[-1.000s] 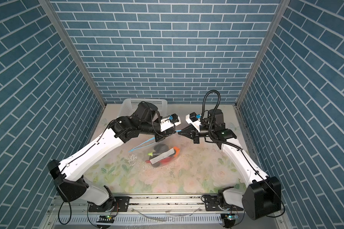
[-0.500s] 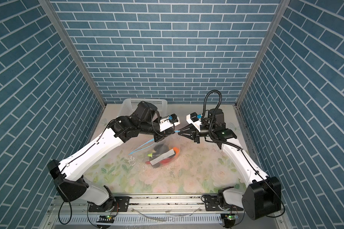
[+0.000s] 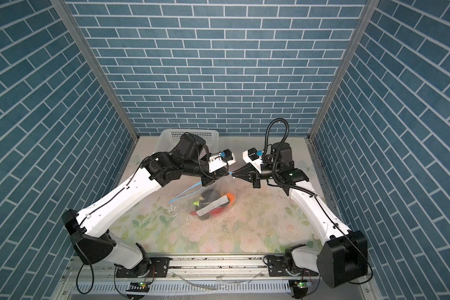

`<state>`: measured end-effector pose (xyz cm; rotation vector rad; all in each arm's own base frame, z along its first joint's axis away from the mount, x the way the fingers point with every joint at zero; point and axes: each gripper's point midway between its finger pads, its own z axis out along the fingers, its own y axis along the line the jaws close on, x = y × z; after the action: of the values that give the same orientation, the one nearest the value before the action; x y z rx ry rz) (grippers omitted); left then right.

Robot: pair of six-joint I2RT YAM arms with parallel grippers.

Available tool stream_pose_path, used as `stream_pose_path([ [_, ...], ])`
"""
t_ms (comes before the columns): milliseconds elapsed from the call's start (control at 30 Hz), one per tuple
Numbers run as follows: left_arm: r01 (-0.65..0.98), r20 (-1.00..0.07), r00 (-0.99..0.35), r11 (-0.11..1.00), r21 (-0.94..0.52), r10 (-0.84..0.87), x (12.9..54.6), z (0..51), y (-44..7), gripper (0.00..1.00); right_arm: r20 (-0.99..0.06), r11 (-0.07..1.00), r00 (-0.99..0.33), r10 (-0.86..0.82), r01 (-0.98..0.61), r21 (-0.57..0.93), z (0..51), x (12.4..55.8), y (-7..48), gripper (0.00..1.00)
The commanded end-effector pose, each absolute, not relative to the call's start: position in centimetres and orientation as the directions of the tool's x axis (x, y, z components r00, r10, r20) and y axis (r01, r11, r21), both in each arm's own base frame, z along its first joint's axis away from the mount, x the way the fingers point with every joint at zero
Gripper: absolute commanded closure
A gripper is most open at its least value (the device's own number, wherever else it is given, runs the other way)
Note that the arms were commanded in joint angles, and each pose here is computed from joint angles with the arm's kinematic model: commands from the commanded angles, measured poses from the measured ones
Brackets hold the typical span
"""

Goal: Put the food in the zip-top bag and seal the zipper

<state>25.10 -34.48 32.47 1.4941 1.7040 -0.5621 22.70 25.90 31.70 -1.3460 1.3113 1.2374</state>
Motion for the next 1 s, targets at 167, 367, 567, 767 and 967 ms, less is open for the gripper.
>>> stream_pose_path([
  [167,0.962,-0.786,0.003,0.213,0.171,0.618,25.0,32.9,-34.0,0.88,-0.993,-0.102,0.046,-0.106,-0.994,-0.035,34.4,22.4,26.1,1.0],
  [367,0.961,-0.786,0.004,0.216,0.175,0.619,25.1,33.1,-34.0,0.88,-0.992,-0.079,0.053,-0.115,-0.996,-0.044,34.8,22.7,26.1,1.0],
  [567,0.961,-0.788,0.006,0.214,0.174,0.615,25.2,33.4,-34.1,0.88,-0.988,-0.063,0.075,-0.132,-0.996,-0.067,35.3,22.7,25.9,1.0],
  [767,0.961,-0.791,0.01,0.214,0.177,0.612,25.2,33.7,-34.2,0.87,-0.982,-0.022,0.087,-0.167,-0.996,-0.084,35.6,22.7,25.6,1.0],
  [967,0.96,-0.785,0.012,0.213,0.182,0.619,25.2,33.7,-34.0,0.87,-0.974,0.03,0.105,-0.199,-0.993,-0.113,35.9,23.0,25.2,1.0],
])
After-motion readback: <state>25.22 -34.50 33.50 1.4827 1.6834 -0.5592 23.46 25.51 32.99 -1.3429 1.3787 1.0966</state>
